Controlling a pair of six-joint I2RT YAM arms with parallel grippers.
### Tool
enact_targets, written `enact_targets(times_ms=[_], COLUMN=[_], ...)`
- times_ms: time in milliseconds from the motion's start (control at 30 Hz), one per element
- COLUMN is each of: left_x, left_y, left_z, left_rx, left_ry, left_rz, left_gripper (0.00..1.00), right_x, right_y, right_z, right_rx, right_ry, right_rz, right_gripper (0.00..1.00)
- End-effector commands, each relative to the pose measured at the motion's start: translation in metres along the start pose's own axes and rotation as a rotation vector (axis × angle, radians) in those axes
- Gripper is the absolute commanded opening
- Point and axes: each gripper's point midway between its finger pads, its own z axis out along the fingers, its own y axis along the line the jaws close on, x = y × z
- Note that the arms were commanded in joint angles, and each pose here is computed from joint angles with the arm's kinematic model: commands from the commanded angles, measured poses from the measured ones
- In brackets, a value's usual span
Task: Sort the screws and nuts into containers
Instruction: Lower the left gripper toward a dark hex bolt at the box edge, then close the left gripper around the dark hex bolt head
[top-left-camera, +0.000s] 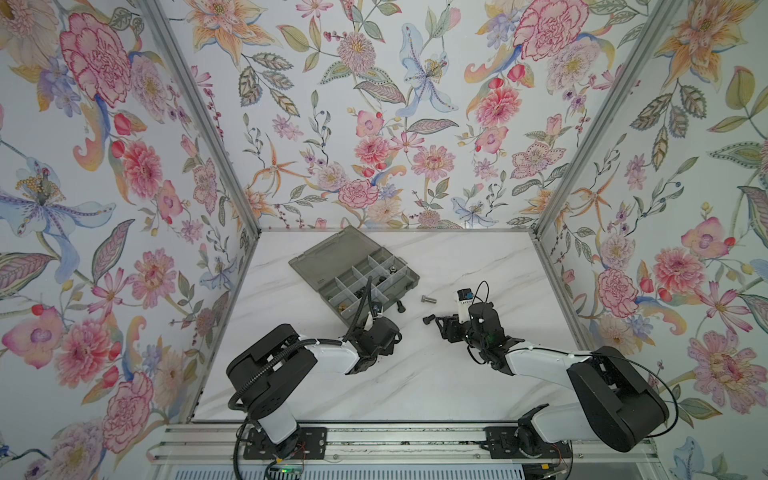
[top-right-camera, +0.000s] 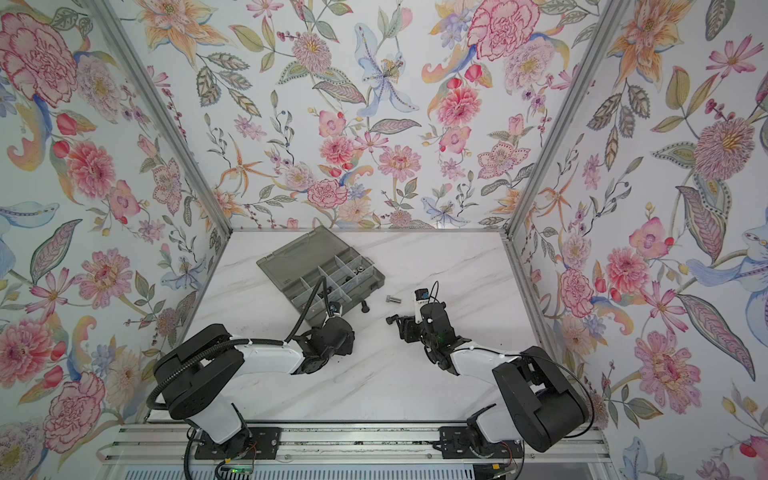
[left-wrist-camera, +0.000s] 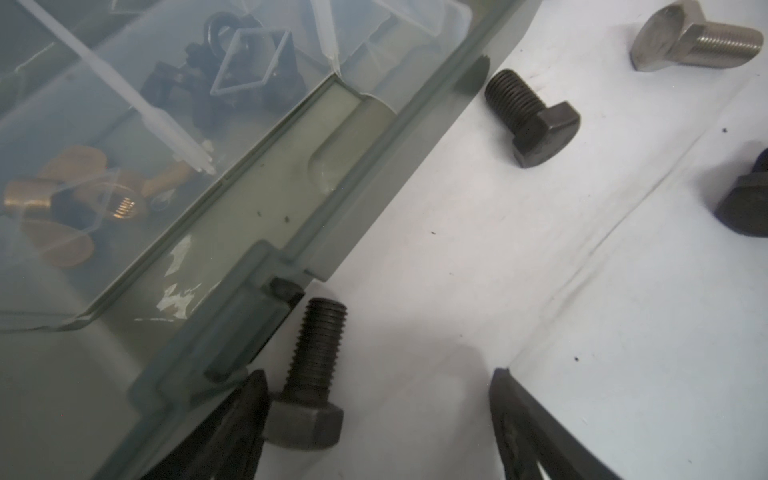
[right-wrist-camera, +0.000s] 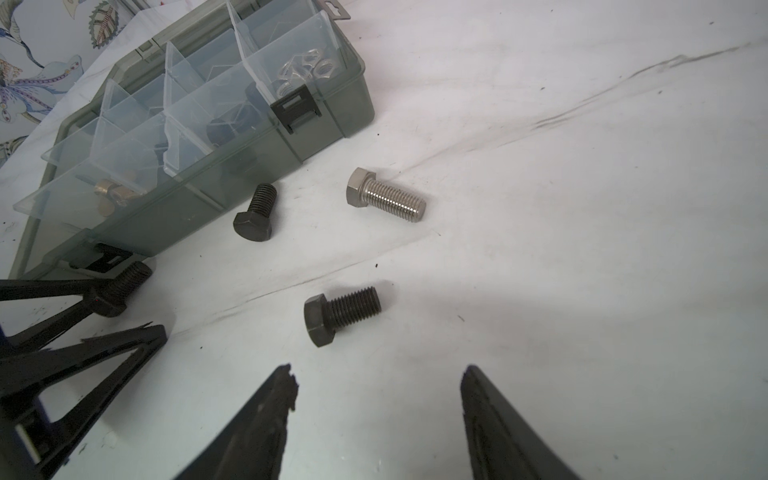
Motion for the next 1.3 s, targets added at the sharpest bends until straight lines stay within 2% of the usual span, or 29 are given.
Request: enact_targets(times_ms=[0,967,1267], left_x=[0.029,0.032,0.031], left_y=[0.009,-0.002,-0.007], left_z=[0.01,0.011,0.009], left_rx=[-0.037,-0.018,-0.012], left_ry=[0.091,0.112,0.109], left_rz=[0.059,0.074,0.083], left_gripper=[0.82,0.55,0.37], right_x=[0.0,0.003,0.003], right_y=[-0.001,-0.008,-0.01], right_z=[-0.003,-0.006,-0.008], right_rx=[-0.006,0.014,0.018], right_ry=[-0.012,-0.01,-0.014], right_rz=[0.013,0.021,0.023], right_gripper=[0.67,0.67,0.67])
